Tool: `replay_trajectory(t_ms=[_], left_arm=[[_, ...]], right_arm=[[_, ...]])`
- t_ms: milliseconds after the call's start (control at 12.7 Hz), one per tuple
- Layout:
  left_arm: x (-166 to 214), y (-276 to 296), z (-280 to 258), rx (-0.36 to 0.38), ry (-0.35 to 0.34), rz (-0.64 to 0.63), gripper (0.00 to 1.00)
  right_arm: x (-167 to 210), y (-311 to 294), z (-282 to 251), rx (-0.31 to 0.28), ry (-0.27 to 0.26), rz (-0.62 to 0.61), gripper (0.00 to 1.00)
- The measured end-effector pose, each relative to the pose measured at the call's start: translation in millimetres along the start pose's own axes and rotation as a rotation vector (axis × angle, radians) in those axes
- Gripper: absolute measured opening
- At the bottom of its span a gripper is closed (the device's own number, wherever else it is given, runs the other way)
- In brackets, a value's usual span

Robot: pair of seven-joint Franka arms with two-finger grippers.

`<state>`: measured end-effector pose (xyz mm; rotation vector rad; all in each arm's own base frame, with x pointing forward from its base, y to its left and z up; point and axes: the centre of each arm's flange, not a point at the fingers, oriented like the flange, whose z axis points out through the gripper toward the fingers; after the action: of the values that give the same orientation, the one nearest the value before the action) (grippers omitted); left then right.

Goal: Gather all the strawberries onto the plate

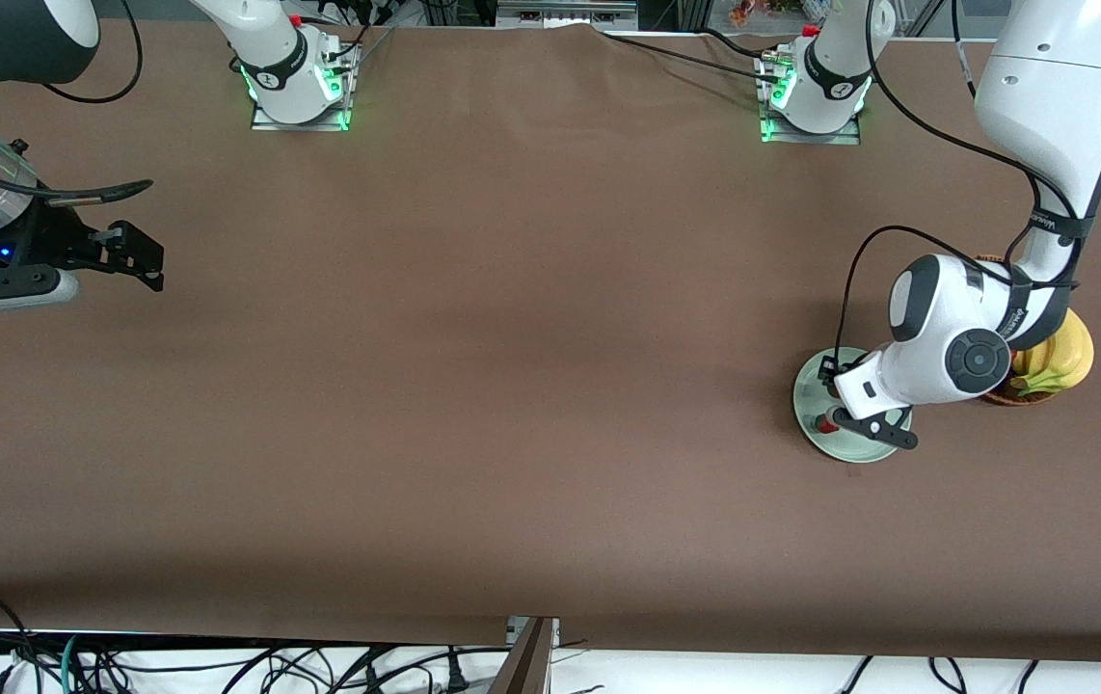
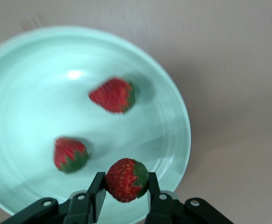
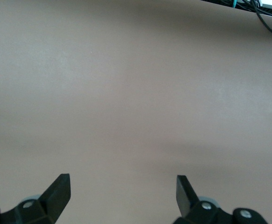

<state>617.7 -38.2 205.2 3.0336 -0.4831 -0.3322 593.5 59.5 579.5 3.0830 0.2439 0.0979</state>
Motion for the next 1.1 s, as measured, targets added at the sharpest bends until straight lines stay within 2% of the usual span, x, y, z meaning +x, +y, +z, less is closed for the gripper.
replay_trajectory(t_ms=[235,471,628,863,1099], left_arm=[[-10.9,3.3,4.0,-0.005,-0.011,0.0,0.45],[-6.7,0.7,-52.7,0.03,0.078,-0.008,0.78],[-6.8,-0.8,-102.1,0.05,0.112,-0.021,0.98],[-6.3,-1.3,-170.3,0.032,0.15,-0.055,1.0],[-20.7,14.7,-238.4,0.021,0.109,-0.15,1.0]], right_arm=[[0.3,0.0,0.4,0.0,0.0,0.0,1.0],[0.4,0.0,0.5,0.0,0.0,0.0,1.0],[0.4,0.1,0.6,0.0,0.0,0.0,1.0],[0.5,0.2,0.4,0.0,0.0,0.0,1.0],[0.5,0.2,0.5,0.0,0.0,0.0,1.0]])
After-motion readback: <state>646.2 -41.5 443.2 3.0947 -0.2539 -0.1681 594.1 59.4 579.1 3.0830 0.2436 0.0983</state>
